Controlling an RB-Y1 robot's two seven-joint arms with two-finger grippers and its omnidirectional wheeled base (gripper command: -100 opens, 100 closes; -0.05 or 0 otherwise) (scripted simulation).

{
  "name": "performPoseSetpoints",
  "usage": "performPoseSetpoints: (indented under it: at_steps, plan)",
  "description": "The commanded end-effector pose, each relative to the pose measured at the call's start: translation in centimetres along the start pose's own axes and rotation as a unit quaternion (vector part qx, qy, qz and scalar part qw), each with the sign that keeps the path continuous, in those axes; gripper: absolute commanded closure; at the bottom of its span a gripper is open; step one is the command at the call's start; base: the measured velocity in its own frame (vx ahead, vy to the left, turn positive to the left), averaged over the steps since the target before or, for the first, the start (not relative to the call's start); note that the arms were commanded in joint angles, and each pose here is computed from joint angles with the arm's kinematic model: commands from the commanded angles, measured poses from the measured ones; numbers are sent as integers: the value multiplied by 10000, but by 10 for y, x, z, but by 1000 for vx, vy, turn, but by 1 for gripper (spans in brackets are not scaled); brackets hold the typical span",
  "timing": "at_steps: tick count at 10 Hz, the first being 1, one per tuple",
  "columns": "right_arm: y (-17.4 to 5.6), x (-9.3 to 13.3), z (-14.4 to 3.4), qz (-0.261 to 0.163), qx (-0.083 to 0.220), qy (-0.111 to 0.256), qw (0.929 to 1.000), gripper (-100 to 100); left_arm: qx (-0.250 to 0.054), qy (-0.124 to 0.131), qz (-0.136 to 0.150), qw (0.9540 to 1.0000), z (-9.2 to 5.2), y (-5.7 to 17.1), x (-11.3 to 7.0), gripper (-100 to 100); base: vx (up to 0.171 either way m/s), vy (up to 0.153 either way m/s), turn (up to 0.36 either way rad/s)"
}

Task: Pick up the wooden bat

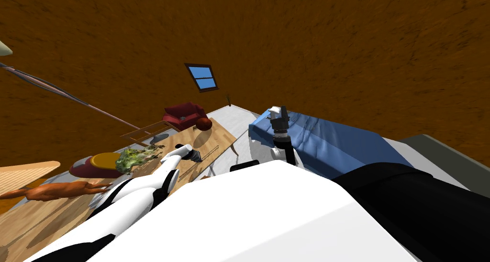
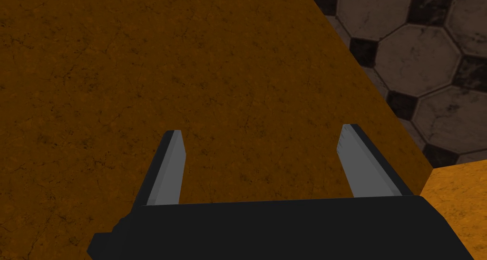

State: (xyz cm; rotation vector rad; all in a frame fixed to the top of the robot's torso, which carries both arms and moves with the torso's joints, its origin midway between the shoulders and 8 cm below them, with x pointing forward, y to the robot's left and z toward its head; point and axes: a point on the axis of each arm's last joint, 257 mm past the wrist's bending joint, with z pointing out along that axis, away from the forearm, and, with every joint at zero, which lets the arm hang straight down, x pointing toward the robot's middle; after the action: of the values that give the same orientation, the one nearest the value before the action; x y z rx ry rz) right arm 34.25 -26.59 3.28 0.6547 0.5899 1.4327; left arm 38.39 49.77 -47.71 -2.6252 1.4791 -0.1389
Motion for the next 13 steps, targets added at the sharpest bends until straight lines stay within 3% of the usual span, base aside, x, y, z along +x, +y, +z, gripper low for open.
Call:
performPoseSetpoints:
  at_steps: [1,2,4,7,8,9,10,12,13]
  plan:
    - [0,0,0,0,0,0,10000,0,-238,-26,-141,9996,0,11,-5,-100,31,49,4]
    - [0,0,0,0,0,0,10000,0,-453,-60,-273,9986,1,23,-12,-100,36,72,4]
    - [0,0,0,0,0,0,10000,0,-453,-60,-273,9986,1,23,-12,-100,21,38,1]
    - [0,0,0,0,0,0,10000,0,-943,-111,-564,9939,0,50,-22,-100,27,44,13]
    - [0,0,0,0,0,0,10000,0,-828,-99,-503,9952,1,43,-20,-100,21,35,1]
    - [0,0,0,0,0,0,10000,0,-855,-102,-513,9950,1,45,-21,0,3,6,-1]
    - [0,0,0,0,0,0,10000,0,-848,-108,-502,9951,11,54,-19,-100,32,15,10]
    - [0,0,0,0,0,0,10000,0,-742,-57,-428,9963,11,47,-12,-100,21,22,4]
    - [0,0,0,0,0,0,10000,0,-844,-112,-491,9952,22,65,-16,-100,23,23,-3]
